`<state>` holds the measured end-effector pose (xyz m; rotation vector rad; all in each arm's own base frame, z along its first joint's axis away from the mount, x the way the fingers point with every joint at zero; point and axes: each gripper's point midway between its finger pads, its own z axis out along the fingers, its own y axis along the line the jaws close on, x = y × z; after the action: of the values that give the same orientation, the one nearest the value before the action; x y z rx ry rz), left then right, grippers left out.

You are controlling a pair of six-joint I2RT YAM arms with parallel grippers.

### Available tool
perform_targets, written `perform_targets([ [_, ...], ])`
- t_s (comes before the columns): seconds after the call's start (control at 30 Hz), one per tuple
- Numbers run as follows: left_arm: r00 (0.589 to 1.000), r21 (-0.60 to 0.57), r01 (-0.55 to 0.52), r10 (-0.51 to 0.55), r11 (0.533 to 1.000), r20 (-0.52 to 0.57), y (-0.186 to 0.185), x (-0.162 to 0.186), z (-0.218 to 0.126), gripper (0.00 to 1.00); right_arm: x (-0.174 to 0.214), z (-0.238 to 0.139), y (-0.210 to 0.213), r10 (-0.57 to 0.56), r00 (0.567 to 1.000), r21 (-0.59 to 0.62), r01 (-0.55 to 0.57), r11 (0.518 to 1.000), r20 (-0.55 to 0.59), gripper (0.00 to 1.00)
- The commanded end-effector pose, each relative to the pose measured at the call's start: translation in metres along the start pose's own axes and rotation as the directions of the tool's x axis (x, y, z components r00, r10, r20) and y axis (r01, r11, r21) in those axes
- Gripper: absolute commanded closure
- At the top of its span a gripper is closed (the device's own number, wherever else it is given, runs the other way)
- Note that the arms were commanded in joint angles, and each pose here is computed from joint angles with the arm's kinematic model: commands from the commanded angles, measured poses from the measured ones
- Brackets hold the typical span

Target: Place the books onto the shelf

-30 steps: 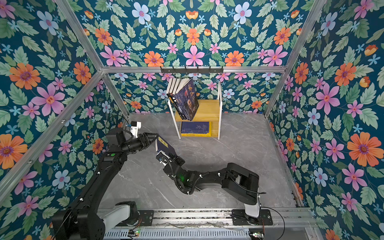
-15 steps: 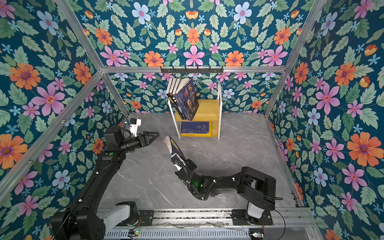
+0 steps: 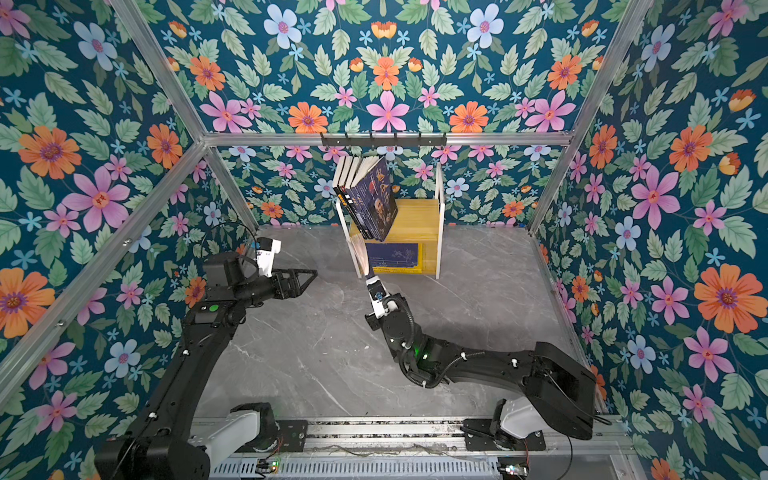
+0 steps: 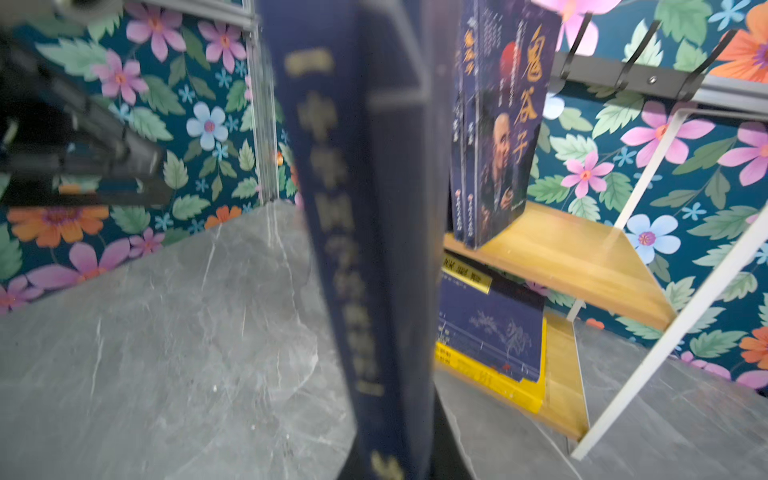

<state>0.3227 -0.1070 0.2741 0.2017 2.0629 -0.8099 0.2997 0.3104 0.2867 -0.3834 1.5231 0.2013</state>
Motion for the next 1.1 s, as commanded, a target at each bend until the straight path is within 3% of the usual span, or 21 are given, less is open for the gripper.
perform_targets([
  [0.0, 0.996, -0.166, -0.088, 0.090, 0.982, 0.004, 0.021, -0.008, -0.010, 0.00, -0.032, 0.009, -0.021, 0.094, 0.993, 0.001, -0.094, 0.996, 0.066, 1.00],
  [0.1, 0.991, -0.262, -0.127, 0.135, 0.957, 0.013, 0.033, -0.012, -0.018, 0.00, -0.054, 0.021, -0.052, 0.150, 0.984, 0.051, -0.156, 0.986, 0.098, 1.00],
  [0.27, 0.990, -0.386, -0.122, 0.138, 0.915, 0.015, 0.055, -0.009, -0.027, 0.00, -0.080, 0.045, -0.091, 0.151, 0.978, 0.134, -0.170, 0.976, 0.144, 1.00],
  [0.47, 0.997, -0.241, -0.069, 0.076, 0.968, 0.019, 0.036, 0.005, -0.013, 0.00, -0.087, 0.091, -0.122, 0.163, 0.973, 0.188, -0.193, 0.963, 0.164, 1.00],
  [0.73, 0.993, -0.255, -0.112, 0.117, 0.960, 0.005, 0.033, 0.005, -0.011, 0.00, -0.067, 0.156, -0.119, 0.149, 0.981, 0.203, -0.172, 0.964, 0.122, 1.00],
  [1.07, 0.993, -0.236, -0.117, 0.120, 0.965, -0.004, 0.026, 0.004, -0.004, 0.00, -0.029, 0.184, -0.100, 0.159, 0.986, 0.160, -0.166, 0.973, 0.053, 1.00],
])
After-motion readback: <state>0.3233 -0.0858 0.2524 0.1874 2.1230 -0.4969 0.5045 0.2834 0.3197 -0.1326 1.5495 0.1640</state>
